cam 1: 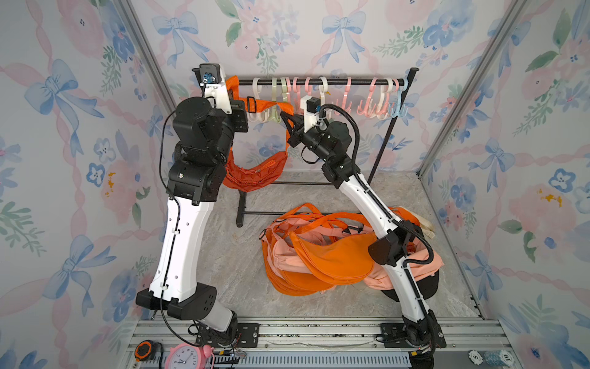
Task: Take the bag off the hook
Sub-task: Pick up the bag from the hook, then place the bag inside the bag.
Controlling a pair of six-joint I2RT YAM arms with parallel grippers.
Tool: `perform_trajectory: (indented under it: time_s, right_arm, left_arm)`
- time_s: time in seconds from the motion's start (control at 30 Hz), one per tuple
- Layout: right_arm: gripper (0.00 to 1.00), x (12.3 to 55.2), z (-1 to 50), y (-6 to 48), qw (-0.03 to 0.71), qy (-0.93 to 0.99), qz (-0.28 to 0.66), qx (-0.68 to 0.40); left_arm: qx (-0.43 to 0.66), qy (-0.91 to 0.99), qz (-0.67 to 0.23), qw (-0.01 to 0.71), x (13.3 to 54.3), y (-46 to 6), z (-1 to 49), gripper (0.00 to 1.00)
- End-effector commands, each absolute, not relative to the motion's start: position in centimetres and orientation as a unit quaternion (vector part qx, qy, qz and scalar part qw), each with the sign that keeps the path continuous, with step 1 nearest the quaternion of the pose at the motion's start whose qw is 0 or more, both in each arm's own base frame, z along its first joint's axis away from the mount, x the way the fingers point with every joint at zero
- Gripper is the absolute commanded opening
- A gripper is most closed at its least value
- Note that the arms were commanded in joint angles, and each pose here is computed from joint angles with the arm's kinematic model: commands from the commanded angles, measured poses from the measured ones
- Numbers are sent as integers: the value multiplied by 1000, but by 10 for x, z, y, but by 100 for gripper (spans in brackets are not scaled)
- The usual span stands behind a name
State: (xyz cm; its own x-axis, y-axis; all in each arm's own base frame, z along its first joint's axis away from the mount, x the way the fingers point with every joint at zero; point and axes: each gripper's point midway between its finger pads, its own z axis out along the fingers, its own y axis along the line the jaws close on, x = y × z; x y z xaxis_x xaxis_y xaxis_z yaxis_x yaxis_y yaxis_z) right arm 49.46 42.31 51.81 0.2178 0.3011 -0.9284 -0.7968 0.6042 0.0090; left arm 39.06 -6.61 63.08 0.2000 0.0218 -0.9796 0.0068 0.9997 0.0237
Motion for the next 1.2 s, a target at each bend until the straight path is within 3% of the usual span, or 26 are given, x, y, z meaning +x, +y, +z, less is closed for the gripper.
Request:
perform_trajectory:
  time_s: [0.0,0.47,0.9,1.17]
  right_arm:
    - [0,468,564,403,760,463,387,-241]
    - [0,406,593,379,771,429,395,-254]
    - [0,327,595,299,800,436,334,-241]
    - [0,290,585,244,811,463,289,-209]
  left_arm:
    - [4,587,-11,810,356,-58,667,0]
    - [40,565,-66,821,305,-66,668,0]
    - [166,551,-136,807,264,-107,620,0]
    - [160,560,-126,803,260,-103,591,0]
